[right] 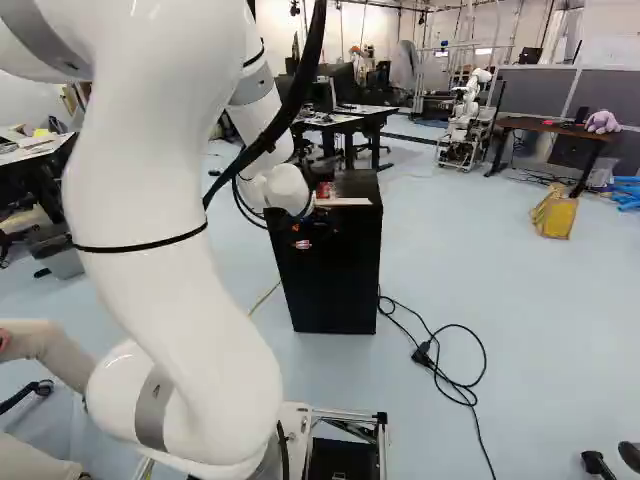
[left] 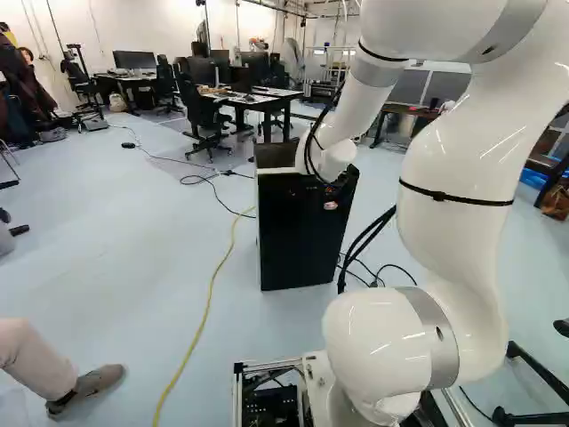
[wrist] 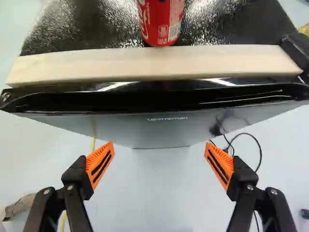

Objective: Grab a drink from the fridge

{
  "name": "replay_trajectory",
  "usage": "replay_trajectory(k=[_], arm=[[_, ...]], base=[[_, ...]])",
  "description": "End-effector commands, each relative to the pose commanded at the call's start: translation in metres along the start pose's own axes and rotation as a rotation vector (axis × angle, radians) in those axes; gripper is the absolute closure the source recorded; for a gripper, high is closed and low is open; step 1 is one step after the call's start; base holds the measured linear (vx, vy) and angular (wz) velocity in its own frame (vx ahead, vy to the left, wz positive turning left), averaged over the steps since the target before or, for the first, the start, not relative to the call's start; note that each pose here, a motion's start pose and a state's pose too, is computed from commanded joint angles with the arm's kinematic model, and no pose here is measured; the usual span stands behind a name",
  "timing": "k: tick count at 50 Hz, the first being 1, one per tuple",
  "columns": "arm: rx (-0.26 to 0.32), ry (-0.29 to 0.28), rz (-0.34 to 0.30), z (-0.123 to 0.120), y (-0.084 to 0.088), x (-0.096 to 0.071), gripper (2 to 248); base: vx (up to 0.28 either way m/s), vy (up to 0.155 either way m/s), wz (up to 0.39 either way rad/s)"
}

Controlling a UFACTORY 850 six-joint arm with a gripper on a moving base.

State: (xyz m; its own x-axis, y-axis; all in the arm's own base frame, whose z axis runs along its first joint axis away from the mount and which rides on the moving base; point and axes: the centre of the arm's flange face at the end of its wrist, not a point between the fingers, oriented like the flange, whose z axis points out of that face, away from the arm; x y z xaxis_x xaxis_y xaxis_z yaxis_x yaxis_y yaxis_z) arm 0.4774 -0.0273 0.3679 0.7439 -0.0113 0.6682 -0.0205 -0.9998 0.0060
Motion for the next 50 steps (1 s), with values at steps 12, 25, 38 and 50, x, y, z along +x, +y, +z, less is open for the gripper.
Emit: replay_trajectory(k=[12,25,38,50], arm=[[0.016,0.1,-0.02,-0.017,-0.005,-0.007,3],[0.036,0.21,-0.041,-0.037,-0.011,-0.016,3],[0.06,0.322,-0.061,-0.057,-0.017,-0.025,3],[0.084,0.421,-0.079,-0.07,-0.023,-0.027,3]], base=[[0.0,0.0,0.0],[0.0,0.0,0.0],[0.0,0.0,0.0],[0.0,0.0,0.0]])
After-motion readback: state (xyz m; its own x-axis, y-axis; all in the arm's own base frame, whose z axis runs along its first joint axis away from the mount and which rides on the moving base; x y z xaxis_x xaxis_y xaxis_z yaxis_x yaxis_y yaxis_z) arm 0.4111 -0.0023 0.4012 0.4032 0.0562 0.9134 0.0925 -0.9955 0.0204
